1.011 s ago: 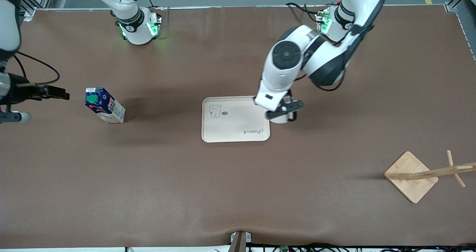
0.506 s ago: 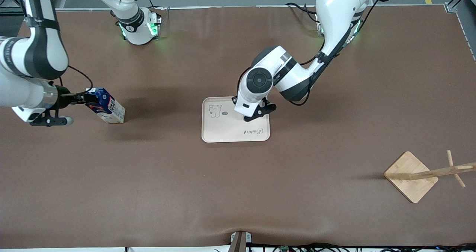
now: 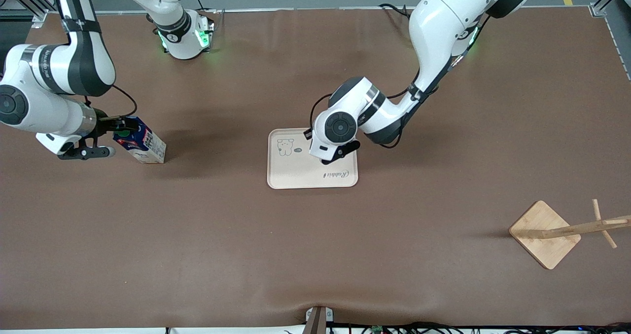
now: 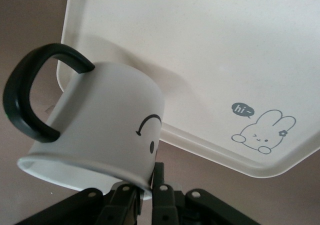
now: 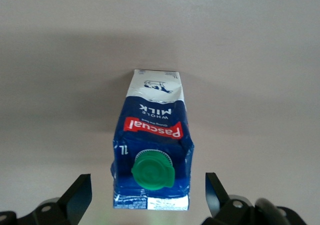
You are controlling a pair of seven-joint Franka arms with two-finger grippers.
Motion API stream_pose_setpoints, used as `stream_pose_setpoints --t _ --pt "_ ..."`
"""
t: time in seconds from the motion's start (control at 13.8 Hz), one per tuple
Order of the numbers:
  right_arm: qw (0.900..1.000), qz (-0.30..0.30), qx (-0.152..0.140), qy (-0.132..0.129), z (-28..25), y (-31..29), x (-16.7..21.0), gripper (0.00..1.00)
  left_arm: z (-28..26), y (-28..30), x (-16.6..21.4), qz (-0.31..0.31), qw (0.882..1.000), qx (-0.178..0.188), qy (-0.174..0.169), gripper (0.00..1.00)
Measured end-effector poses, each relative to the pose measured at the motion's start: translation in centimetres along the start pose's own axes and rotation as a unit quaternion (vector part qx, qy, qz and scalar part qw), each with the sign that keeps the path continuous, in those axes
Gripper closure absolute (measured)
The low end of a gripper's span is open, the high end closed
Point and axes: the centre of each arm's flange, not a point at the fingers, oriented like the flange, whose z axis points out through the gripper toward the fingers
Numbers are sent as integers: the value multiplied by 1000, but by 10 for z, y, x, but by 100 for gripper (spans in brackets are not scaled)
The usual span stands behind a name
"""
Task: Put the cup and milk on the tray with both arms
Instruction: 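Set the mug on the tray while the right gripper grasps the milk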
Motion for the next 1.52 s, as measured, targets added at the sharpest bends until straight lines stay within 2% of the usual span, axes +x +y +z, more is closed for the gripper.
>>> stream_pose_setpoints --t 0.43,0.51,0.72,0.87,0.94,1.08,1.16,1.23,1.37,1.52 --pt "1000 -1 -1 7 28 -2 -2 0 9 0 18 -10 1000 4 -3 89" --pt "1000 -1 -1 9 30 -2 -2 0 10 -2 22 -10 1000 8 -4 85" --pt "1000 -2 0 19 49 -3 -4 0 8 -3 24 -8 1000 13 -5 54" --pt "1000 2 1 16 55 -2 -6 19 -4 -1 25 -8 1000 11 -4 34" --pt "1000 5 1 14 53 -1 -7 25 -15 0 24 -7 1000 14 -6 25" --pt "1000 8 3 -7 37 2 -9 25 -47 0 21 -4 1000 18 -6 5" --pt "1000 10 3 -18 19 3 -8 25 -66 -4 23 -6 1000 19 1 0" --pt "1000 12 6 -23 -9 3 -7 25 -88 -10 26 -5 1000 21 20 0" --pt "999 11 31 -24 -60 -13 -5 25 -134 -28 30 13 998 24 63 0" --pt "999 16 45 -20 -102 -50 5 27 -190 -62 50 36 995 18 89 0"
